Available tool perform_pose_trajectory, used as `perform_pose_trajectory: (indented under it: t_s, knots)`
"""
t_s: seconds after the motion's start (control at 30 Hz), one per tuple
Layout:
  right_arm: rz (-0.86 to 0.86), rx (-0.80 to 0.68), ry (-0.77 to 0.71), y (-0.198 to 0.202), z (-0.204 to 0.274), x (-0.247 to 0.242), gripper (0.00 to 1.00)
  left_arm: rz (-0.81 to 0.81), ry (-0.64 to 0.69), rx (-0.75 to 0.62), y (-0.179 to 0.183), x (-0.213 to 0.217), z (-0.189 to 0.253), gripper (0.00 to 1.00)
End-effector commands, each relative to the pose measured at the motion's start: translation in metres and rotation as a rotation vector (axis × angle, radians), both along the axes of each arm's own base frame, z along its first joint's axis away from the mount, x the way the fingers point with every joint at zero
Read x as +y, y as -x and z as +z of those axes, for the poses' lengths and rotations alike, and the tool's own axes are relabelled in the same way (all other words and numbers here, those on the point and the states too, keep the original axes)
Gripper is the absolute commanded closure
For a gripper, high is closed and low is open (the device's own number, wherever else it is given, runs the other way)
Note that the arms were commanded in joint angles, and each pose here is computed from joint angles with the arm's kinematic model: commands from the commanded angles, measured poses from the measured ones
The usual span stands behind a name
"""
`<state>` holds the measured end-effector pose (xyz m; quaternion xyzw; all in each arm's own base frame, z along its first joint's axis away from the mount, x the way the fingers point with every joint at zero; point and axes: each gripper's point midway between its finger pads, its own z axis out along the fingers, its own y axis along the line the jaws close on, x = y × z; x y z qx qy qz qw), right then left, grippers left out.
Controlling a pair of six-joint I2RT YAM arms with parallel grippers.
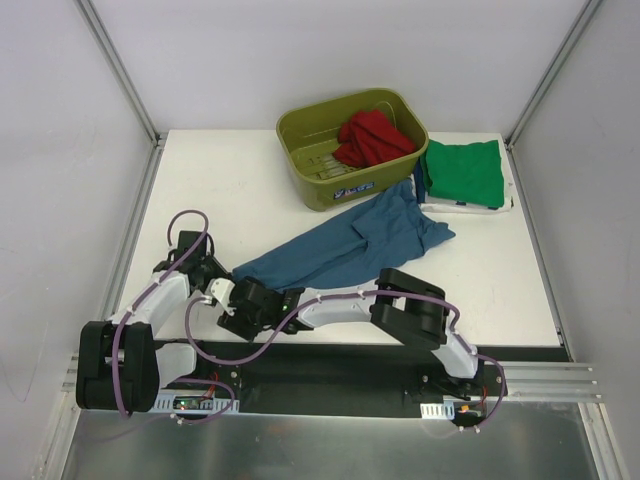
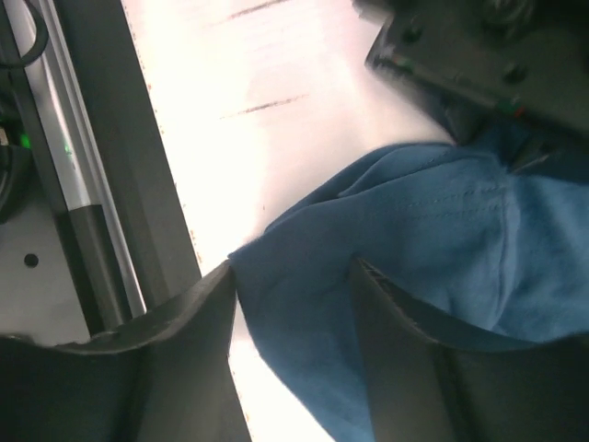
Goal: Fold and stack the t-shirts
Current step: Grab the bottom of the folded rectangular tshirt with both arms
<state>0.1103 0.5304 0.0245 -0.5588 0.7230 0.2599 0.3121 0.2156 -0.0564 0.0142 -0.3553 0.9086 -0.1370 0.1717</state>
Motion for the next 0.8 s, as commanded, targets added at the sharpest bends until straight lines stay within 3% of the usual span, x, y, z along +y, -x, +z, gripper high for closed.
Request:
perform_pose_trajectory:
  t_s: [0.0, 0.03, 0.07, 0.1, 0.17, 0.27, 0.5, 0.67, 0.77]
  knots:
    - [0.055, 0.021, -0.017, 0.012, -0.003, 0.014, 0.52, 0.006, -0.036, 0.140, 0.040, 0.008, -0.018, 0.76]
    - [0.053, 0.022, -0.017, 0.013, -0.004, 0.015, 0.58, 0.015, -0.042, 0.130, 0.038, 0.009, -0.016, 0.77]
    - [0.049, 0.025, -0.022, 0.014, -0.003, 0.017, 0.74, 0.025, -0.045, 0.134, 0.040, 0.010, -0.017, 0.77]
    - [0.043, 0.031, -0.025, 0.014, -0.003, 0.019, 0.81, 0.034, -0.050, 0.132, 0.040, 0.011, -0.016, 0.77]
    - [0.034, 0.055, -0.040, 0.016, 0.001, 0.022, 0.92, 0.051, -0.065, 0.128, 0.041, 0.015, -0.013, 0.79]
    - [0.007, 0.055, -0.062, 0.013, 0.015, 0.020, 0.99, 0.058, -0.079, 0.108, 0.041, 0.017, -0.005, 0.86]
    - [-0.011, 0.029, -0.171, 0.010, 0.078, 0.001, 1.00, 0.044, -0.030, -0.070, 0.028, 0.009, 0.037, 1.00]
    - [0.009, 0.134, -0.277, 0.027, 0.114, -0.012, 0.99, -0.040, 0.027, -0.175, 0.016, -0.014, 0.066, 1.00]
    - [-0.077, 0.130, -0.288, 0.016, 0.122, -0.028, 0.99, -0.119, 0.007, -0.232, 0.005, -0.037, 0.088, 1.00]
